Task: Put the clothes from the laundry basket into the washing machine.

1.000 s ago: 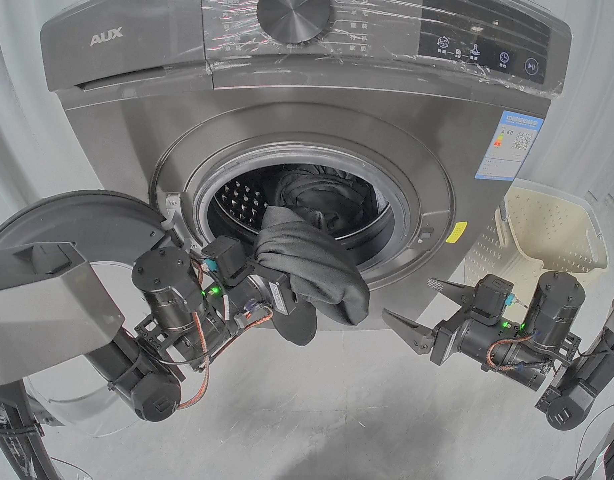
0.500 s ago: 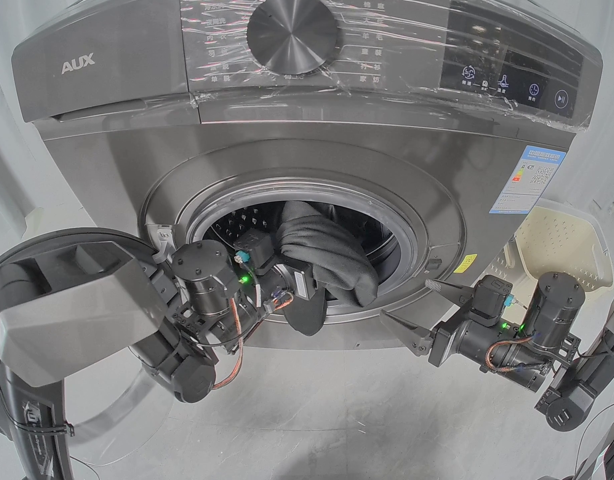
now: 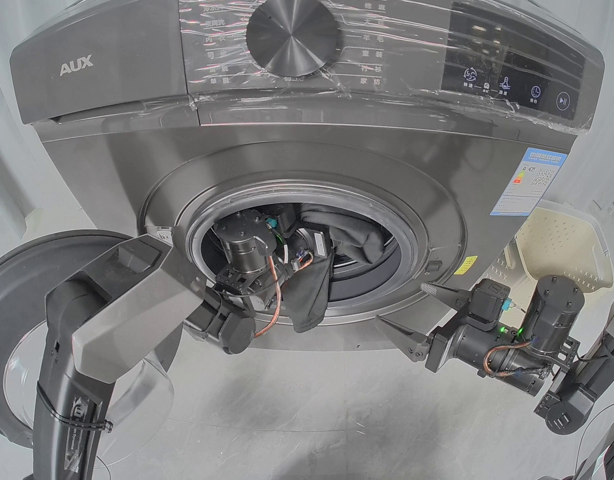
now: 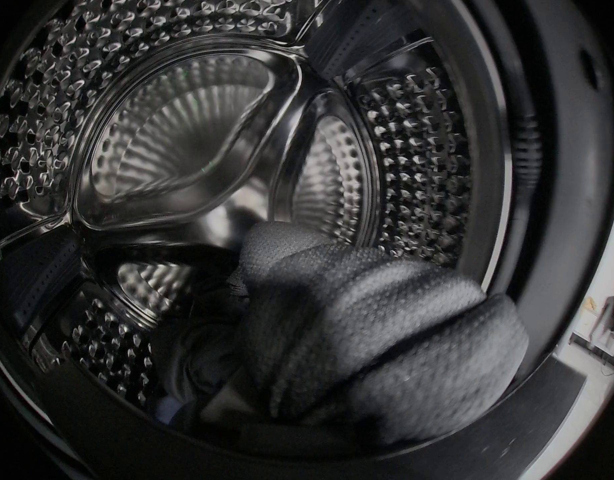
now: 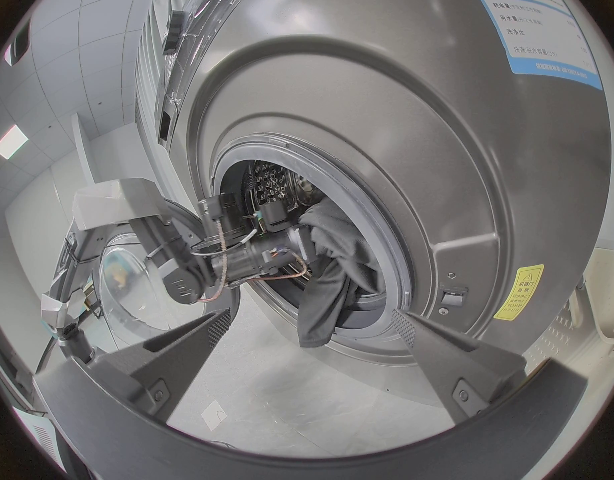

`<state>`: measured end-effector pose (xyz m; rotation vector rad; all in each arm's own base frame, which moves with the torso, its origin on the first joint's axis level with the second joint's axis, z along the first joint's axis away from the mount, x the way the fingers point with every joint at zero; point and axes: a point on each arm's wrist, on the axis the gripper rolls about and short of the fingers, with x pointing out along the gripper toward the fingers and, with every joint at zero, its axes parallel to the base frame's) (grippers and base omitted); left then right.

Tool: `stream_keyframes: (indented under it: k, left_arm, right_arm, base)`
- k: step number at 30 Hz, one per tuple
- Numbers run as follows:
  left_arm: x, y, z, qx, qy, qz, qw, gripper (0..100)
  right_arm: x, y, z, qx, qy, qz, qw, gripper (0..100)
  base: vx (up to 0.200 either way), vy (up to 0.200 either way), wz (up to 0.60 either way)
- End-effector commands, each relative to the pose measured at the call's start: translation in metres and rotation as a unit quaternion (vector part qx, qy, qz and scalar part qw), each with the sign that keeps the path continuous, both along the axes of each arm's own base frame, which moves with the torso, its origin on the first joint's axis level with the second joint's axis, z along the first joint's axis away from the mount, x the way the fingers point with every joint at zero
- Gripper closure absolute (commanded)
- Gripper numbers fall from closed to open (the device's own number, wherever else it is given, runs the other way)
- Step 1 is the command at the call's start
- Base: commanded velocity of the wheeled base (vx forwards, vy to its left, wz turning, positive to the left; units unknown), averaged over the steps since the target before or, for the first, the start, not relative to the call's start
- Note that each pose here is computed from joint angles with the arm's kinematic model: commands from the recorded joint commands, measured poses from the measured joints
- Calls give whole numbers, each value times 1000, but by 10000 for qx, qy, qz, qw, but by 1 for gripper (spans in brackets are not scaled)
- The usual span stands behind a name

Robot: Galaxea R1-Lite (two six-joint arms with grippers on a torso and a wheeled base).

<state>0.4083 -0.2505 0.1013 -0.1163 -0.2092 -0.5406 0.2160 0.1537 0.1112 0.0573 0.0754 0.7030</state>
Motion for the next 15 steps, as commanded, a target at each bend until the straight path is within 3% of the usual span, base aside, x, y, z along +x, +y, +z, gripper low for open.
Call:
stream_keyframes:
  k: [1,7,8,11,15]
  left_arm:
    - [43,-13,-20,-224,44,388,9990,100]
    - [51,-17,-3,-551,-19,541,9970,100]
    - [51,-17,-3,-551,-19,541,9970,0]
    - [43,-18,-7,-638,440,579,9953,0]
    - [14,-9,-7,-184,1391,584,9884,0]
  right_arm:
    - [-2,1,-2,-22,34,32,10000,0]
    - [-1,1,-2,-27,40,32,10000,0]
    - [-1,1,-2,-27,40,32,10000,0]
    - [-1,1,-3,-25,51,32,10000,0]
    - [-1,1,-3,-25,51,32,10000,0]
  base:
    - [0,0,0]
    - [0,0,0]
    - [0,0,0]
    - [0,0,0]
    - [0,0,0]
